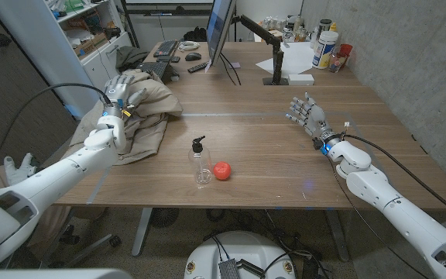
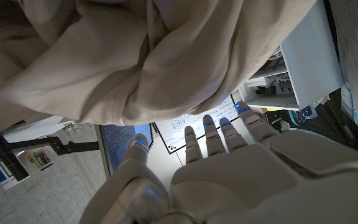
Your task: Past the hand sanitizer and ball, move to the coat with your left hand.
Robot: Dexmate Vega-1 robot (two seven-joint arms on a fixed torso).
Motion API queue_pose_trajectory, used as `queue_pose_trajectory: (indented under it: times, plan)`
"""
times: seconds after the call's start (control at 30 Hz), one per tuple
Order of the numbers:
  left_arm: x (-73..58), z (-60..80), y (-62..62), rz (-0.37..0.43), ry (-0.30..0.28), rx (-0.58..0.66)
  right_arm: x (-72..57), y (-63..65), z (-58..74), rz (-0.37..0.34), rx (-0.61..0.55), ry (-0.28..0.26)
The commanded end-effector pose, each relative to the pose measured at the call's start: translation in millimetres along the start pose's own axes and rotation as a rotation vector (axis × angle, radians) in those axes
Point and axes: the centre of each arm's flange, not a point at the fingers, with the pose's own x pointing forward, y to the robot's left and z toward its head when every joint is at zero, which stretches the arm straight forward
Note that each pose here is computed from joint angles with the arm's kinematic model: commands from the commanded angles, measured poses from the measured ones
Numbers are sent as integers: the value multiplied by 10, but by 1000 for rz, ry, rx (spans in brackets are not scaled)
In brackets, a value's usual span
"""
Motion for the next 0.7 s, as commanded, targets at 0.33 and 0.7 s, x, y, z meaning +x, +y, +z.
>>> queue_pose_trajectory:
  times: [0.33, 0.7]
  plan:
    - [9, 45, -58, -9, -8, -1, 5, -1, -4, 3, 0, 3]
    - [-1, 52, 3, -2, -6, 8, -13, 6, 15, 2, 4, -4]
